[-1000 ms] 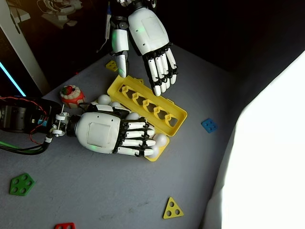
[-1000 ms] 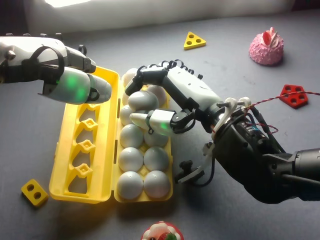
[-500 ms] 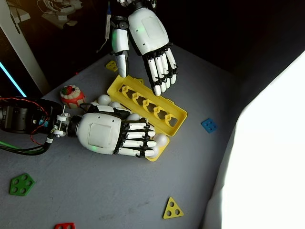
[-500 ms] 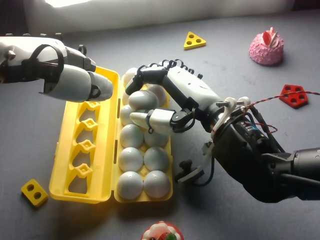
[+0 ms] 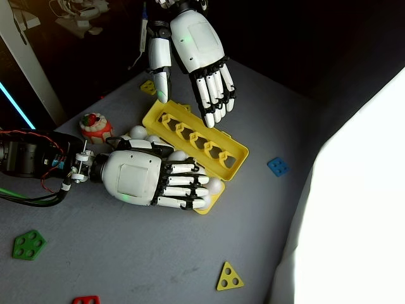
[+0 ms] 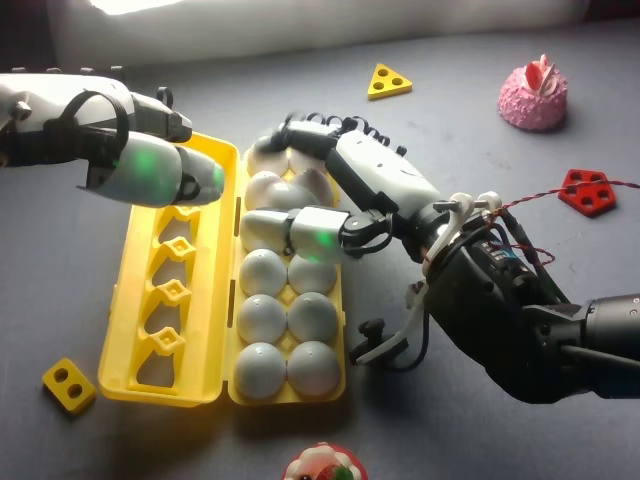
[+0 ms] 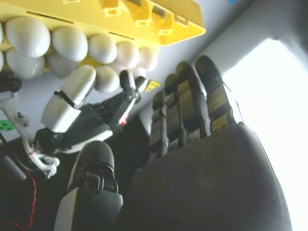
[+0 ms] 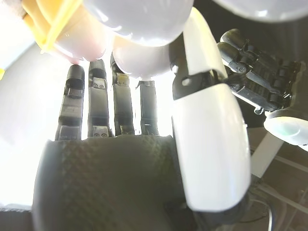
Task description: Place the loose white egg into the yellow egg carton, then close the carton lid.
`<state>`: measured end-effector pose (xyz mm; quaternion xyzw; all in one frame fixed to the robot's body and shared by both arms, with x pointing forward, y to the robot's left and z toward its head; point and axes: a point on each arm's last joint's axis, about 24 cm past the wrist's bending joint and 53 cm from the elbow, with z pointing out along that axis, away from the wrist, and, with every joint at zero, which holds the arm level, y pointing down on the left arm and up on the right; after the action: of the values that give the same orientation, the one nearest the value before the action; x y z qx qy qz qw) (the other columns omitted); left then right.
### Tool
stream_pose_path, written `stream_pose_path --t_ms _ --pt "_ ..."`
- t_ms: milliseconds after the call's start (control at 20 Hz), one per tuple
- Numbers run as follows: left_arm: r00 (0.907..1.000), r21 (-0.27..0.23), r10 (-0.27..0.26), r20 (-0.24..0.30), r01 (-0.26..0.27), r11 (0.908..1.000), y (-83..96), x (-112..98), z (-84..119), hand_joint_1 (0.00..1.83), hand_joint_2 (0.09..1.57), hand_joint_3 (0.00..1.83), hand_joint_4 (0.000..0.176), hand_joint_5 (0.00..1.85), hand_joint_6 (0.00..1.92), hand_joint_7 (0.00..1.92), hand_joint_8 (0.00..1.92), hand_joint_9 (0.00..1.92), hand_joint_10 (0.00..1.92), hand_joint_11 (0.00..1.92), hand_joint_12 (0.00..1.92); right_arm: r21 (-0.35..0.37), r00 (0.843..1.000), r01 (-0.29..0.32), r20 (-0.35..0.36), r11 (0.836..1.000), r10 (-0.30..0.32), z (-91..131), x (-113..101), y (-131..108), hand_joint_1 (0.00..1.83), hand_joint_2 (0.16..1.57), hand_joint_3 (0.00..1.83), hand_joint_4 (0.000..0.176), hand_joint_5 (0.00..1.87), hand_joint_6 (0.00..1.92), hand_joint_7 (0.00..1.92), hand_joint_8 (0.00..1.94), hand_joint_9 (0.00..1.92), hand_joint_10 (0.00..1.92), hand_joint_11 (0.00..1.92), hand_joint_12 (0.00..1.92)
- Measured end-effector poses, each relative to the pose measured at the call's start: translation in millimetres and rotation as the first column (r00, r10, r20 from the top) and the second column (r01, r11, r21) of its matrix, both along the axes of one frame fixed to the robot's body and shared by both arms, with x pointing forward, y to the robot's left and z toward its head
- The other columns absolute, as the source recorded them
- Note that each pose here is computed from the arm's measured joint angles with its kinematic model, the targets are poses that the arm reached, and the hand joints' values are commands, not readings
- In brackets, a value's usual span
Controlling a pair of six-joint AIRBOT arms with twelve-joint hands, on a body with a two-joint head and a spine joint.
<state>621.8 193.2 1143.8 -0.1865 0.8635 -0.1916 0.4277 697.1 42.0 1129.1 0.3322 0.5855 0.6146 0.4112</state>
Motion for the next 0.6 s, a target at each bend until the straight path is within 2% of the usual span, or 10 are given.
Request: stream_pose_path --t_ms 200,250,350,450,550,600 --pt "1.0 0.0 0.0 0.0 0.0 1.0 -0.1 0.0 0.0 0.07 1.33 0.0 0.031 0.2 0.0 0.22 0.0 0.26 0.0 0.0 0.64 0.001 1.0 0.002 0.0 1.0 -0.002 0.1 0.4 -0.5 0.76 0.91 0.0 0.001 0.11 0.0 0.16 0.0 0.17 0.0 0.0 0.36" --pt "1.0 0.0 0.0 0.0 0.0 1.0 0.0 0.0 0.0 0.1 1.32 0.0 0.039 0.18 0.0 0.21 0.0 0.24 0.0 0.0 0.53 0.001 1.0 0.002 0.0 1.0 -0.002 0.1 0.4 -0.5 0.77 0.91 0.0 0.0 0.12 0.01 0.16 0.0 0.17 0.0 0.0 0.37" --pt "1.0 0.0 0.0 0.0 0.0 1.0 0.1 0.0 0.0 0.08 1.33 0.0 0.039 0.18 0.0 0.21 0.0 0.24 0.0 0.0 0.54 0.001 1.0 0.0 0.002 1.0 0.0 0.5 0.3 -0.3 0.78 0.91 0.0 0.0 0.12 0.01 0.17 0.0 0.18 0.0 0.0 0.38" --pt "1.0 0.0 0.0 0.0 0.0 1.0 -0.1 0.0 0.0 0.08 1.32 0.0 0.03 0.21 0.01 0.24 0.01 0.27 0.01 0.0 0.64 -0.009 1.0 -0.015 0.027 1.0 0.016 4.6 -1.7 3.0 0.75 0.91 0.0 0.002 0.12 0.0 0.18 0.0 0.18 0.0 0.0 0.42" --pt "1.0 -0.009 0.002 -0.003 -0.002 1.0 -1.5 -0.2 0.5 0.07 1.32 0.0 0.035 0.21 0.0 0.25 0.0 0.26 0.0 0.0 0.56 -0.034 0.998 -0.019 0.058 0.999 0.021 9.8 -0.7 -0.9 0.75 0.9 0.0 0.005 0.11 0.0 0.16 0.0 0.18 0.0 0.0 0.42" --pt "1.0 -0.021 0.007 -0.006 -0.007 0.9998 -2.3 -0.1 1.0 0.07 1.33 0.0 0.029 0.21 0.0 0.25 0.0 0.25 0.0 0.0 0.52 -0.051 0.998 -0.012 0.067 0.999 0.015 11.8 1.8 -8.2 0.74 0.9 0.0 0.007 0.1 0.0 0.16 0.0 0.16 0.0 0.0 0.39"
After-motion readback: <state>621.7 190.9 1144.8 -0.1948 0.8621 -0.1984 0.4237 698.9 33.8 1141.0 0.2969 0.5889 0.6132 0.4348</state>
